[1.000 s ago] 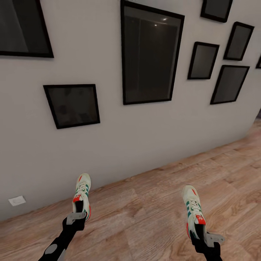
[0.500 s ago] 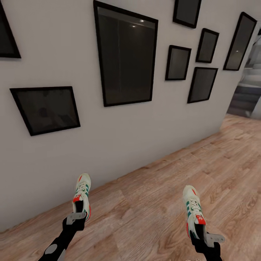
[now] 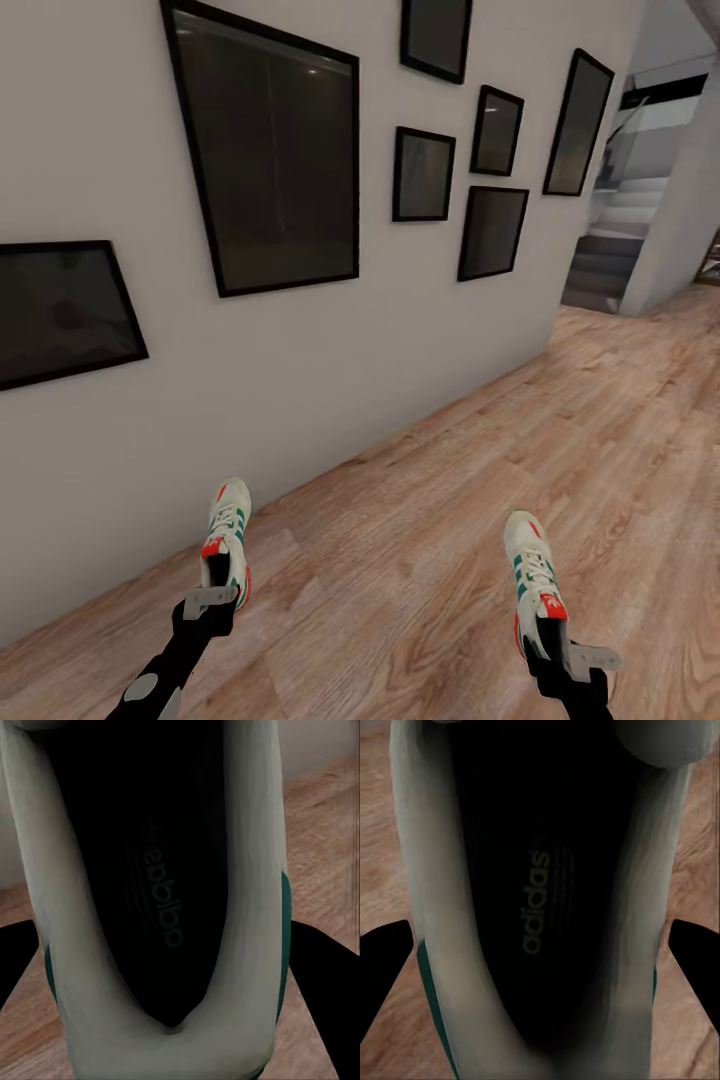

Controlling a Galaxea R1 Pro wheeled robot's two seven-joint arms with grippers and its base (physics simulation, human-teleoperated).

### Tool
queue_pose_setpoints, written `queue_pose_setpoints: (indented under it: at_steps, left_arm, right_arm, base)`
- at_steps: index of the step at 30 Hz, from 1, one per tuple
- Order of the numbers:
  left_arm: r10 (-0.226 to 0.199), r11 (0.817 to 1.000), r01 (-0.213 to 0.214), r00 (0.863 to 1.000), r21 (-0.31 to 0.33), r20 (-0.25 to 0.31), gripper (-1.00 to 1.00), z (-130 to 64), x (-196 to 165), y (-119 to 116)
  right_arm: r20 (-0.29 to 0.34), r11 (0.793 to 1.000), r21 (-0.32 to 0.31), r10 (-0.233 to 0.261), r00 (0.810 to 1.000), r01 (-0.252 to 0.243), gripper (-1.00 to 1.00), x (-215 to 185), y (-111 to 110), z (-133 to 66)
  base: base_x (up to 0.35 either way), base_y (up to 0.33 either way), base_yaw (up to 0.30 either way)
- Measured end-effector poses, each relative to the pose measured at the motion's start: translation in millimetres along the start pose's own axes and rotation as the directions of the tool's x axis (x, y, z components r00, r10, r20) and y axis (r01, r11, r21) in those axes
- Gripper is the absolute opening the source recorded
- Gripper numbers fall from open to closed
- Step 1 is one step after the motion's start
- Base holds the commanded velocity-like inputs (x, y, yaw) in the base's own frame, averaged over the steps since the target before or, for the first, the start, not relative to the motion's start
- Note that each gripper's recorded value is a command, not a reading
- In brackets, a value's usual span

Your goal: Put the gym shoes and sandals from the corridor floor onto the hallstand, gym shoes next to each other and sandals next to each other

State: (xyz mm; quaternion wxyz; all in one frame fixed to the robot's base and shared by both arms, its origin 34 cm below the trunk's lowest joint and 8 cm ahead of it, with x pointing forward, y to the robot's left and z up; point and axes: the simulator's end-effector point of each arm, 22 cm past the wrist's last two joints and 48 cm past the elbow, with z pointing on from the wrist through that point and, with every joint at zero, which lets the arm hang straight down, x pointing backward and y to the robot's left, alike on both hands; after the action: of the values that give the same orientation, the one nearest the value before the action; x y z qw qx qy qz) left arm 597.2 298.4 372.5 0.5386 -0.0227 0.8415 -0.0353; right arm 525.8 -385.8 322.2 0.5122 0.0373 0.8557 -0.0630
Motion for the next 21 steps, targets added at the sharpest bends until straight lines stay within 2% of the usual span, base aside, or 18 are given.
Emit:
queue_pose_setpoints:
  at_steps: [5, 21]
  left_arm:
    - [0.0, 1.0, 0.0, 1.0, 0.0, 0.0, -1.0, 0.0, -0.1, -0.1]
    - [-0.001, 1.0, 0.001, 1.0, 0.0, -0.005, -1.0, -0.6, 2.2, -0.1]
  right_arm:
    - [0.0, 1.0, 0.0, 0.0, 1.0, 0.0, -1.0, 0.0, 0.3, -0.1]
    - [0.0, 1.0, 0.002, 0.001, 1.0, -0.001, -1.0, -0.1, -0.9, -0.2]
  base:
    - [0.094, -0.265, -0.117]
    - [0.216, -0.199, -0.266]
